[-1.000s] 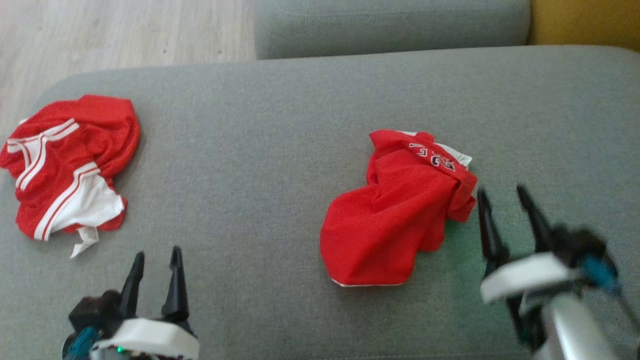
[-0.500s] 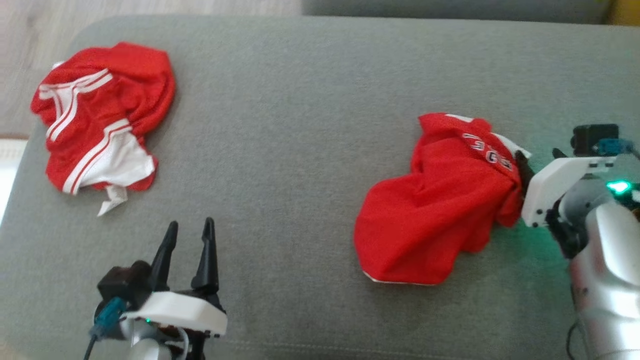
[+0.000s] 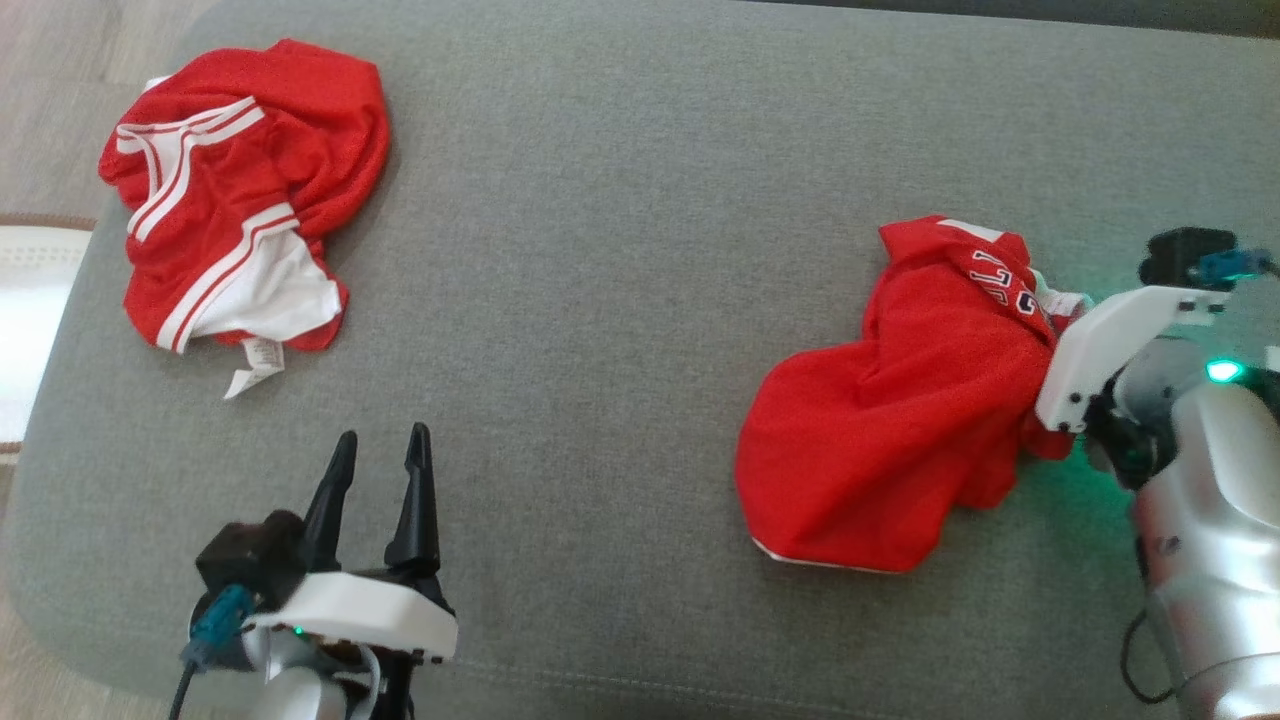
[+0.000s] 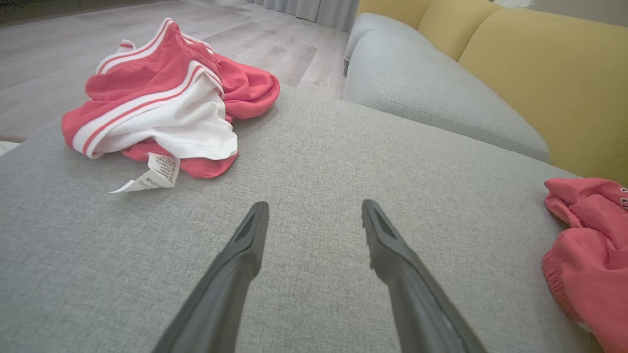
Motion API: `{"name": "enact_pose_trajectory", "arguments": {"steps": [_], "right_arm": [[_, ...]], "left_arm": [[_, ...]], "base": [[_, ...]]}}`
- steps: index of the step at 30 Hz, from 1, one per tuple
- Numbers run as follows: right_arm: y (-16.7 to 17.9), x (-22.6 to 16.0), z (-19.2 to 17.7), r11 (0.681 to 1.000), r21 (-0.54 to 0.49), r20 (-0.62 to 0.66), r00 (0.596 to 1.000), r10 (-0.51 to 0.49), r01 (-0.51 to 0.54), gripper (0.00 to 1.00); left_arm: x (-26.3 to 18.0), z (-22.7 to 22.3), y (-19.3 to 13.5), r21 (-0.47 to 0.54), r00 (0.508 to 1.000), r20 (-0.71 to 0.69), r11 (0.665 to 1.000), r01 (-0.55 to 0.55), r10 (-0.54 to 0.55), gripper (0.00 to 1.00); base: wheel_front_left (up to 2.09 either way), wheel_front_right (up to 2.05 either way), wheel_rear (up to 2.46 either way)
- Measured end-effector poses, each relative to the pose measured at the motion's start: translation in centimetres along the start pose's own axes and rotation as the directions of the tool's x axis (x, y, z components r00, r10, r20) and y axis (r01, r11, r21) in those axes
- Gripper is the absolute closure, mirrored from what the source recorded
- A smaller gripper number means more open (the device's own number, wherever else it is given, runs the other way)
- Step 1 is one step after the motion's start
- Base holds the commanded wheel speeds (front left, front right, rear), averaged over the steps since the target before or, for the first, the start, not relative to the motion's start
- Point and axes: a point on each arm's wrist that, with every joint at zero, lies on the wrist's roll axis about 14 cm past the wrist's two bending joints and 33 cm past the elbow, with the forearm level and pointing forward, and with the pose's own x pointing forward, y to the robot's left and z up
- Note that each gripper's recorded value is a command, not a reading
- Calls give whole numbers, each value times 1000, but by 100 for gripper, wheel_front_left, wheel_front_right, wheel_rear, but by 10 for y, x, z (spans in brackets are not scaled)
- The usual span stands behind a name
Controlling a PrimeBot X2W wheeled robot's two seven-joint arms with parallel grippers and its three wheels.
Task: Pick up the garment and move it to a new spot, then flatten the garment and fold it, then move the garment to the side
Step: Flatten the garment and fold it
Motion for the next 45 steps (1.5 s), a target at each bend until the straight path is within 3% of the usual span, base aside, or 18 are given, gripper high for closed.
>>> {"name": "enact_pose_trajectory", "arguments": {"steps": [6,10,16,23,31,34,39,45], "right_arm": [[9,-9,10,999,-33,54,998,33,-32,100],[18,-26,60,994,-104,198,978,59,-39,100],[68,-77,163,956,-288,406,898,171,-52,100],[120,-116,206,900,-432,454,850,268,-52,100],[169,-186,285,871,-491,619,696,363,-17,100],[187,-198,290,861,-507,624,669,404,-48,100],[202,-190,265,816,-570,543,702,461,-96,100],[175,-153,171,761,-612,303,825,477,-215,100]], "left_arm": [[3,2,-8,-1,1000,6,1000,23,-23,0],[5,5,-15,-3,999,18,999,47,-47,0],[2,14,-21,-15,997,48,998,69,-68,0],[-10,25,-17,-44,995,87,998,52,-48,0],[-29,28,-7,-83,994,107,996,12,-3,0],[-34,27,-5,-86,994,106,996,-2,11,0],[-33,31,-6,-86,993,120,996,1,9,0],[-28,33,-11,-82,993,122,997,13,-3,0]], "base": [[0,0,0],[0,0,0],[0,0,0],[0,0,0],[0,0,0],[0,0,0],[0,0,0],[0,0,0]]}}
